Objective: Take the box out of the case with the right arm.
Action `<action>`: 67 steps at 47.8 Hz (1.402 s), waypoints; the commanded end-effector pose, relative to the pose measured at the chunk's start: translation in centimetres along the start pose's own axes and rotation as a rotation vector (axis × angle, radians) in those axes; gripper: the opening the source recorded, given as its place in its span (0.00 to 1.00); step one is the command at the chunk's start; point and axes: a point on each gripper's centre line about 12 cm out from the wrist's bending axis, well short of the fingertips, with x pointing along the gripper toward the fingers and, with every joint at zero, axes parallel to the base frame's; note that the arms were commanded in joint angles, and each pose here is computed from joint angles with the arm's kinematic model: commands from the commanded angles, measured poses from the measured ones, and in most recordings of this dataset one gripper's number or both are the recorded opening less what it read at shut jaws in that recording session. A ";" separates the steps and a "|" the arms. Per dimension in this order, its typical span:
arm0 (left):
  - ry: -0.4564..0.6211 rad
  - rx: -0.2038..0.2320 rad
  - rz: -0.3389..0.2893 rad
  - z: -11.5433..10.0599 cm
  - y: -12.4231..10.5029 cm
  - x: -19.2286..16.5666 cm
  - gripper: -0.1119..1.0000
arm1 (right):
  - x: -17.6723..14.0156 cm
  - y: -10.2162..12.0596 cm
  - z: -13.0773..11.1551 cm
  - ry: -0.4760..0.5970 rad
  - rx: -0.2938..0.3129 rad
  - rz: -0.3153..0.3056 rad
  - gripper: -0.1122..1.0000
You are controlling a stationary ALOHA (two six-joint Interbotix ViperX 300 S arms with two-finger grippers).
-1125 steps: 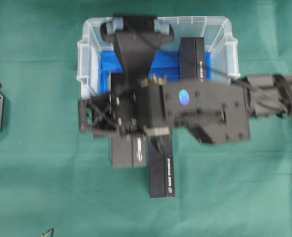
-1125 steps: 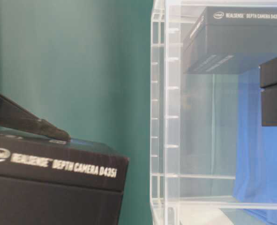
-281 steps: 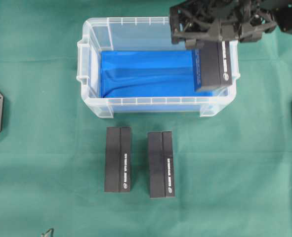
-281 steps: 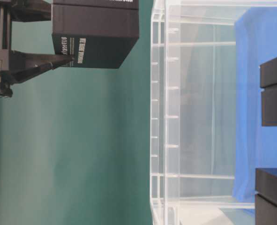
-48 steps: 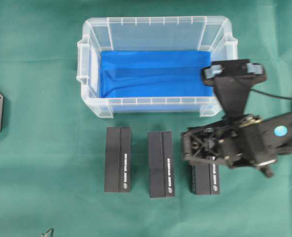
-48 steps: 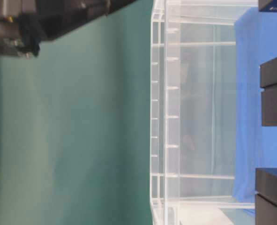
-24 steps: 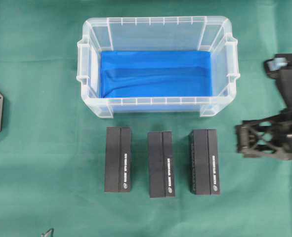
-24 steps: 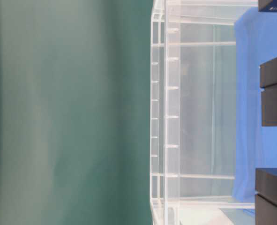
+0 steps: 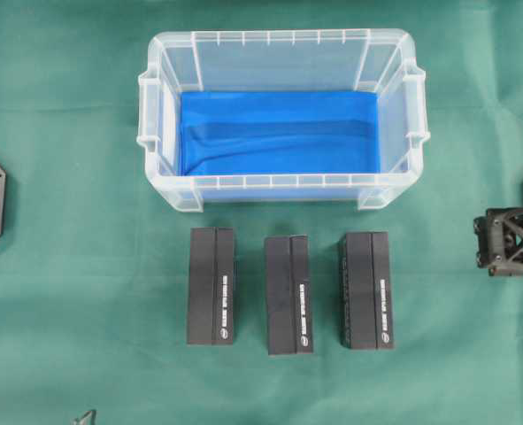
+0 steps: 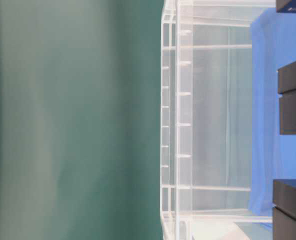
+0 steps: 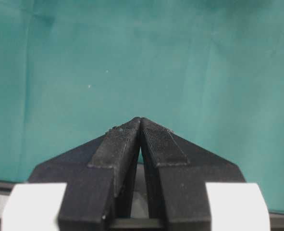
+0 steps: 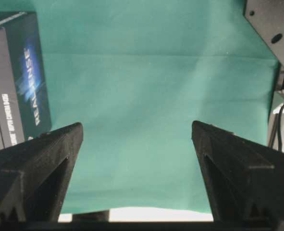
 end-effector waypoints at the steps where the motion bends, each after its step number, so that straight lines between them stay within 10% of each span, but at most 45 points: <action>1: -0.013 0.001 0.002 0.3 0.0 -0.2 0.12 | -0.5 0.0 0.4 -0.001 0.002 0.019 0.90; 44: -0.008 -0.001 0.004 0.4 0.0 -0.1 0.12 | 0.0 1.8 15.7 -0.079 -0.049 0.044 0.90; 67: -0.010 -0.001 0.002 0.4 0.0 -0.1 0.12 | 0.0 1.8 16.7 -0.074 -0.056 0.046 0.90</action>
